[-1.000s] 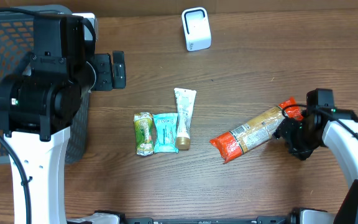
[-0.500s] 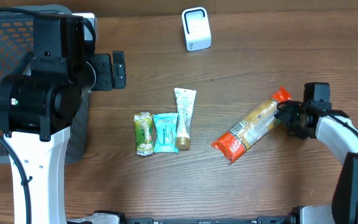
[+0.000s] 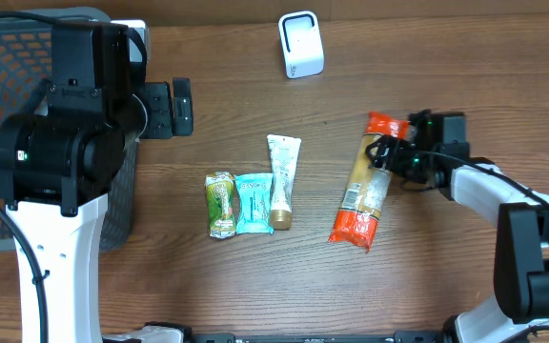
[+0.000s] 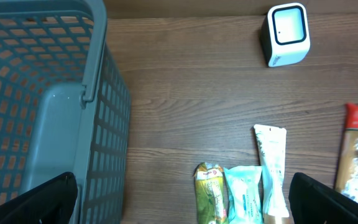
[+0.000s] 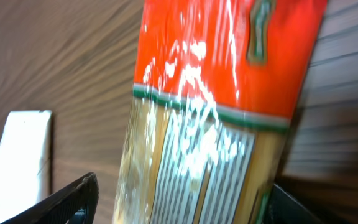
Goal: Scan the item barcode
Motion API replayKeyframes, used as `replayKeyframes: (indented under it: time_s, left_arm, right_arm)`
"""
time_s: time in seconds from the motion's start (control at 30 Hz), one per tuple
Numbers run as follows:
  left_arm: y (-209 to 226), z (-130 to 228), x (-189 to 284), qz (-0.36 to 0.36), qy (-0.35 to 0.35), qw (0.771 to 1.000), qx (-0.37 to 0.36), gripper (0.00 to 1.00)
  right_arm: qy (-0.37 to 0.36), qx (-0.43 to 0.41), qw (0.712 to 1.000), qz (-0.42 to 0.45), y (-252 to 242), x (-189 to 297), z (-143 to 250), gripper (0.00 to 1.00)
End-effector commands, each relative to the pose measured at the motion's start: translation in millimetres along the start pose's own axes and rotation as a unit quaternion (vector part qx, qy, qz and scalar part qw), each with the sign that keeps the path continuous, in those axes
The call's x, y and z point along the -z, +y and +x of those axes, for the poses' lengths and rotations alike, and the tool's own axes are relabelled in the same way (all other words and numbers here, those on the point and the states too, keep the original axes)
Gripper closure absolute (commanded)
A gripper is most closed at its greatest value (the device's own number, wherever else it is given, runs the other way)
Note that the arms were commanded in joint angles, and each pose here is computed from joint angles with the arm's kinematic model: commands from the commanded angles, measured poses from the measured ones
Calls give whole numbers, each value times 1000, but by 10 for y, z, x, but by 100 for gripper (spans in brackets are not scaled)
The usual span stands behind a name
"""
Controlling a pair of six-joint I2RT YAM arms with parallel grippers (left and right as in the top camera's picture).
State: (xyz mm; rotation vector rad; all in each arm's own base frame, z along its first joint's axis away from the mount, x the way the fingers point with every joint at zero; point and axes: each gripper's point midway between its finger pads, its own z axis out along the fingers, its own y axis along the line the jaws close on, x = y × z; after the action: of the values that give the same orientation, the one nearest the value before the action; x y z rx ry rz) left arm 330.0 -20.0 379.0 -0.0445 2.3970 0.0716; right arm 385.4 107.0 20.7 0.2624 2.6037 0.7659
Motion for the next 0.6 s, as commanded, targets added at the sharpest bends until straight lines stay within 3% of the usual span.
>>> replayKeyframes:
  time_s: [0.0, 0.23, 0.37, 0.57]
  left_arm:
    - [-21, -7, -12, 1, 0, 1000, -7, 0]
    - [-21, -7, -12, 1, 0, 1000, -7, 0]
    - [-21, -7, -12, 1, 0, 1000, -7, 0]
    - [-21, -7, -12, 1, 0, 1000, -7, 0]
  right_arm:
    - [43, 13, 998, -34, 225, -78, 125, 17]
    - [105, 47, 992, -49, 405, 75, 202, 16]
    - [178, 48, 983, -6, 221, 196, 540, 13]
    - [211, 41, 977, 10, 78, 131, 902, 13]
